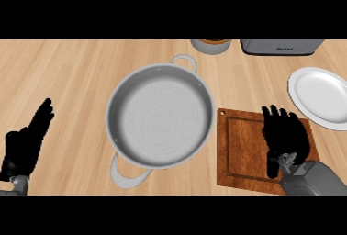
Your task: Pick the sweet potato from the cutting board and place it in the pot
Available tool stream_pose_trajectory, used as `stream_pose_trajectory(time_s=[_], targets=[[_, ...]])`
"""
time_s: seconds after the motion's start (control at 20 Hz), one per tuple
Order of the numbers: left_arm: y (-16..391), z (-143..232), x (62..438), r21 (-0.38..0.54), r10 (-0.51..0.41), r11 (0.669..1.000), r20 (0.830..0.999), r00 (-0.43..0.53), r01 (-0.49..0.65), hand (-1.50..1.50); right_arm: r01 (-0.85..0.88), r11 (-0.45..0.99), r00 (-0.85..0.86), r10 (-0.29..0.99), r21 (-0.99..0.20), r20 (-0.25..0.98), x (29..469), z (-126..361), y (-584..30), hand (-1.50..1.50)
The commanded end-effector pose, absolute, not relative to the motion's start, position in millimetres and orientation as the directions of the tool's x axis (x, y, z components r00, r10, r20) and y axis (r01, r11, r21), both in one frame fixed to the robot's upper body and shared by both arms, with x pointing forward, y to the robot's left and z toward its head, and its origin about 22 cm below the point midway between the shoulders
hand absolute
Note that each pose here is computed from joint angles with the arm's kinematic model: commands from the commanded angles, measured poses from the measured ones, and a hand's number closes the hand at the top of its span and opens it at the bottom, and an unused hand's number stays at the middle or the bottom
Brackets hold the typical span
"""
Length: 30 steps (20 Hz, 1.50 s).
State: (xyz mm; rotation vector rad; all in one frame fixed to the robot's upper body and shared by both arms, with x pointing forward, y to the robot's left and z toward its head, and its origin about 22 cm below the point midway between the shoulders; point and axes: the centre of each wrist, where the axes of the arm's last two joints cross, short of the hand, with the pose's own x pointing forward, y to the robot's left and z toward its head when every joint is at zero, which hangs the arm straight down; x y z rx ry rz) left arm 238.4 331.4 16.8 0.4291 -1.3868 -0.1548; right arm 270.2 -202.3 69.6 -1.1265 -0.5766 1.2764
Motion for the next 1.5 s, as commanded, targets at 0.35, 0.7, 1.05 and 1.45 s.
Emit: stream_pose_trajectory(time_s=[0.35, 0.7, 1.05, 1.45], targets=[[322.4, 29.1, 230.3, 0.366, -0.34, 0.919, 0.924, 0.178, -0.148, 0.0, -0.526, -0.127, 0.322, 0.885, -0.841, -0.335, 288.8, 37.7, -195.3, -1.5], [335.6, 27.9, 246.8, 0.38, -0.349, 0.913, 0.916, 0.199, -0.146, 0.0, -0.538, -0.15, 0.328, 0.869, -0.83, -0.37, 306.0, 30.3, -202.7, -1.5], [329.6, 18.4, 236.0, 0.393, -0.363, 0.906, 0.912, 0.192, -0.156, 0.0, -0.539, -0.128, 0.345, 0.868, -0.833, -0.357, 293.9, 17.2, -219.7, -1.5], [338.9, 24.7, 233.1, 0.382, -0.35, 0.912, 0.915, 0.2, -0.151, 0.0, -0.557, -0.203, 0.227, 0.896, -0.806, -0.383, 300.8, 1.8, -224.0, 1.5]])
